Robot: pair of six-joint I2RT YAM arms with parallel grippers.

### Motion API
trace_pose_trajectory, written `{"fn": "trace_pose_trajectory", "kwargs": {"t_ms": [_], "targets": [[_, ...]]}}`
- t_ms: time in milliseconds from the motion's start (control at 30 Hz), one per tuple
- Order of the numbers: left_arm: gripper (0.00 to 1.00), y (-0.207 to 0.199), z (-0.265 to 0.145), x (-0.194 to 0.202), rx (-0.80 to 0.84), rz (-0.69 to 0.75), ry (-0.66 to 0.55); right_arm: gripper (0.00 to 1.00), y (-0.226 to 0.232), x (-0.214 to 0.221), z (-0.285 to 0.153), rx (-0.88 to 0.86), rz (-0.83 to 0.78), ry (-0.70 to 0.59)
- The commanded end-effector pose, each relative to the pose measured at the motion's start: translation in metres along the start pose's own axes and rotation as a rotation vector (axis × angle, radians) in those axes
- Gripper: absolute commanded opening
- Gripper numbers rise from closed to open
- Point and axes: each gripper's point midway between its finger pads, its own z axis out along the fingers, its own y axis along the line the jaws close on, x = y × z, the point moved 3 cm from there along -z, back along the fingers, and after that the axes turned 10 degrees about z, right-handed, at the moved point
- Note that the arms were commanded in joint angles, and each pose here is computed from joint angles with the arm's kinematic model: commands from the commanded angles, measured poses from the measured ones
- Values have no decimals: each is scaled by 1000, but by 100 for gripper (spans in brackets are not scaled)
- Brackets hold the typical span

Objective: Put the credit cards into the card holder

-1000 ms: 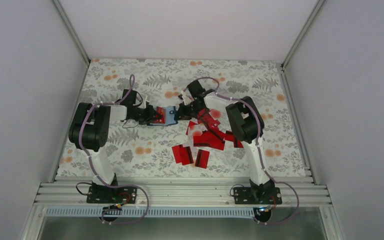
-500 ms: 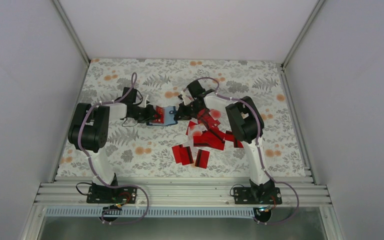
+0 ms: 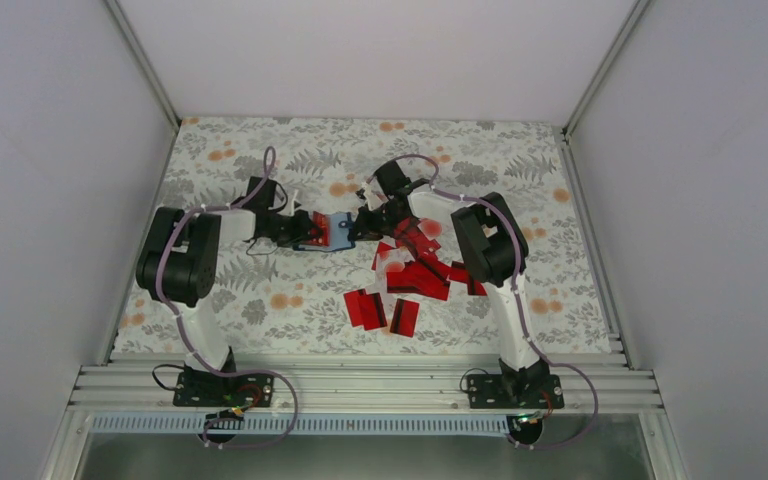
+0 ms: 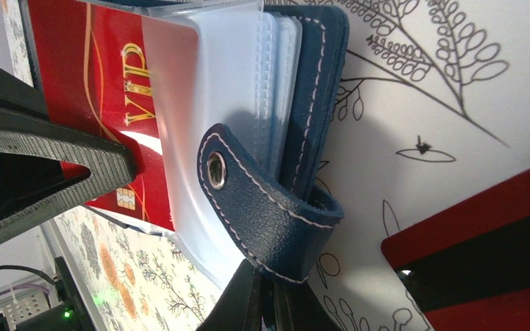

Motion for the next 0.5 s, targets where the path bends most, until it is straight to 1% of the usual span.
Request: {"fn": "trace_pose_trajectory", "kwargs": {"t_ms": [0, 167, 367, 467], "targets": [[3, 4, -1, 0, -54, -35, -78, 4, -64, 45, 34, 194, 123, 143], [3, 3, -2, 4, -42, -79, -123, 4, -63, 46, 34, 192, 121, 141], [3, -2, 10, 13, 25, -128, -105, 4, -63, 47, 34, 188, 126, 142], [3, -8, 17, 16, 33, -139, -89, 4, -63, 47, 34, 184, 126, 142]]}}
